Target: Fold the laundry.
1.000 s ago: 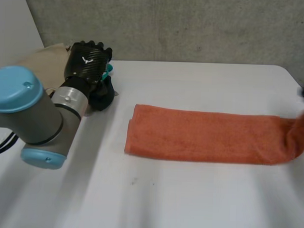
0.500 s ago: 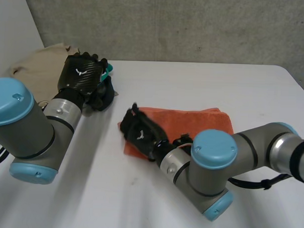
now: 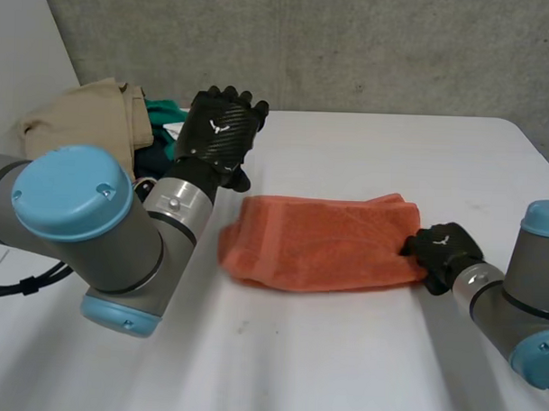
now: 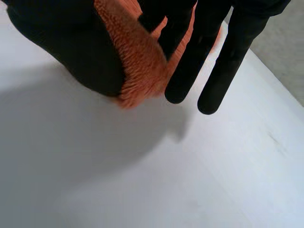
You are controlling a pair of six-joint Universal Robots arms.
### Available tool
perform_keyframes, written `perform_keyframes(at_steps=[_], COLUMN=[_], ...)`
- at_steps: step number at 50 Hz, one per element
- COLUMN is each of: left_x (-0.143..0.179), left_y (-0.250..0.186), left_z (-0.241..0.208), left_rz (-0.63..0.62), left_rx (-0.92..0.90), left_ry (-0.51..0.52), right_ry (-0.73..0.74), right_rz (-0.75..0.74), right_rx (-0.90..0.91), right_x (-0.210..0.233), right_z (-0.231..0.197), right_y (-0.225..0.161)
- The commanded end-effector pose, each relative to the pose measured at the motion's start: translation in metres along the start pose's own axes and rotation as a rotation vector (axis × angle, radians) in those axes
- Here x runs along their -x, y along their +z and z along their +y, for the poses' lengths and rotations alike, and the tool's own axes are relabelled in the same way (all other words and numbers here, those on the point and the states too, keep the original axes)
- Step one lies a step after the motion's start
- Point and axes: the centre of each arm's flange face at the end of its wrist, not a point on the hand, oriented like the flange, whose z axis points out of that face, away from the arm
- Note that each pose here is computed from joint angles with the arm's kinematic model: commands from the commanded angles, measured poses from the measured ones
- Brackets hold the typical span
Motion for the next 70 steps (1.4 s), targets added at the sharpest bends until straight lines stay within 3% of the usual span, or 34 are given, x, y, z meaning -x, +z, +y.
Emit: perform_keyframes(at_steps=[1,6,10,14,18,24,31,36,39,46,54,59,64,70], left_x=[0.003,0.011,0.027,0.041,0.043,0.041,0.036,0.0,-0.021,-0.06,-0.061,-0.064,-0.061,-0.048], left_y=[-0.003,-0.003,-0.002,-0.005,-0.009,-0.011,0.001,0.007,0.012,0.029,0.014,-0.003,-0.002,0.009], left_z=[0.0,-0.005,-0.006,0.005,0.012,0.015,-0.008,-0.022,-0.013,0.044,0.085,0.104,0.098,0.056], left_rz=[-0.006,-0.043,-0.111,-0.161,-0.166,-0.16,-0.156,-0.056,-0.005,0.059,0.009,0.05,0.068,0.03], left_rx=[0.011,0.007,0.025,0.071,0.098,0.106,0.021,-0.005,0.034,0.225,0.423,0.51,0.496,0.374], left_ry=[0.001,0.002,0.003,0.007,0.009,0.0,-0.092,-0.191,-0.199,-0.174,-0.097,0.033,0.115,0.09], right_ry=[-0.07,-0.159,-0.247,-0.343,-0.41,-0.308,0.156,0.411,0.456,0.46,0.449,0.361,0.243,0.233], right_rz=[0.198,0.157,-0.044,-0.213,-0.298,-0.263,-0.148,-0.164,-0.175,-0.238,-0.329,-0.333,-0.27,-0.149], right_rx=[-0.145,-0.323,-0.472,-0.549,-0.565,-0.553,-0.518,-0.377,-0.264,-0.136,-0.074,-0.057,-0.061,-0.142], right_x=[-0.032,-0.003,0.082,0.139,0.164,0.153,0.067,0.032,0.027,0.036,0.054,0.061,0.056,0.027], right_z=[-0.036,-0.09,-0.121,-0.123,-0.111,-0.121,-0.142,-0.134,-0.12,-0.101,-0.086,-0.077,-0.081,-0.106], right_y=[-0.004,-0.025,-0.036,-0.041,-0.032,-0.034,-0.037,-0.04,-0.026,0.007,0.024,0.028,0.024,-0.004])
